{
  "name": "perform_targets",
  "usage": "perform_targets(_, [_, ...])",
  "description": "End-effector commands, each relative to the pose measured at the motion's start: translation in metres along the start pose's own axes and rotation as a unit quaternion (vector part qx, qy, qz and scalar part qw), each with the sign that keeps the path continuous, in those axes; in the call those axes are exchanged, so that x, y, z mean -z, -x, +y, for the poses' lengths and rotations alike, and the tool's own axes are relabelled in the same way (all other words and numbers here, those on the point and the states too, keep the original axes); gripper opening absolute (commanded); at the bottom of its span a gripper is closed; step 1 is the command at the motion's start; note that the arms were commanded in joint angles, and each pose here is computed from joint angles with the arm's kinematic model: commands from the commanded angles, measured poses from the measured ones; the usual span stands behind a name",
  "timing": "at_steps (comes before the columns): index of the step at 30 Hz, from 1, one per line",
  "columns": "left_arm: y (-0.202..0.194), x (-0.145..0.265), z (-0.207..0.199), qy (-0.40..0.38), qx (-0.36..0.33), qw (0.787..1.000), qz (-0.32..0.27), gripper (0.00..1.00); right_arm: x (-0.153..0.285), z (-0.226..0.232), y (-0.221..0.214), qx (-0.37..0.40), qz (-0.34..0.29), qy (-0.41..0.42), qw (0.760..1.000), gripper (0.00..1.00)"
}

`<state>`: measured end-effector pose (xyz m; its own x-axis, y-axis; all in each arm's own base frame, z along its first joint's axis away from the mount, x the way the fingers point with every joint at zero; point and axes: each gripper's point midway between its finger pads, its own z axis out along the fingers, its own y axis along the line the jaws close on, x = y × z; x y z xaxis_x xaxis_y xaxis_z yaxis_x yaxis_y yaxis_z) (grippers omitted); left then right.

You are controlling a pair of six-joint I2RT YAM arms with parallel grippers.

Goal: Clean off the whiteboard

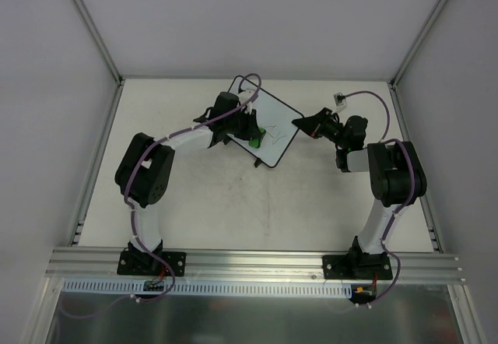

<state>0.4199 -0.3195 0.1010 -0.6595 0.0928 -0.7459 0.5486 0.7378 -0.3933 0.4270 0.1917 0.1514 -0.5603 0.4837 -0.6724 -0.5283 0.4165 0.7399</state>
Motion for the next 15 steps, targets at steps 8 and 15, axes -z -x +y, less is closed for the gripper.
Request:
perform_targets(8, [-0.078,0.015,-0.009,-0.019,0.027,0.996,0.085,0.00,-0.005,0.074,0.034,0.132,-0.044,0.133,0.981,0.00])
perform_targets(15, [-0.068,0.015,-0.009,-0.014,0.022,0.997,0.071,0.00,-0.005,0.076,0.034,0.132,-0.043,0.135,0.981,0.00])
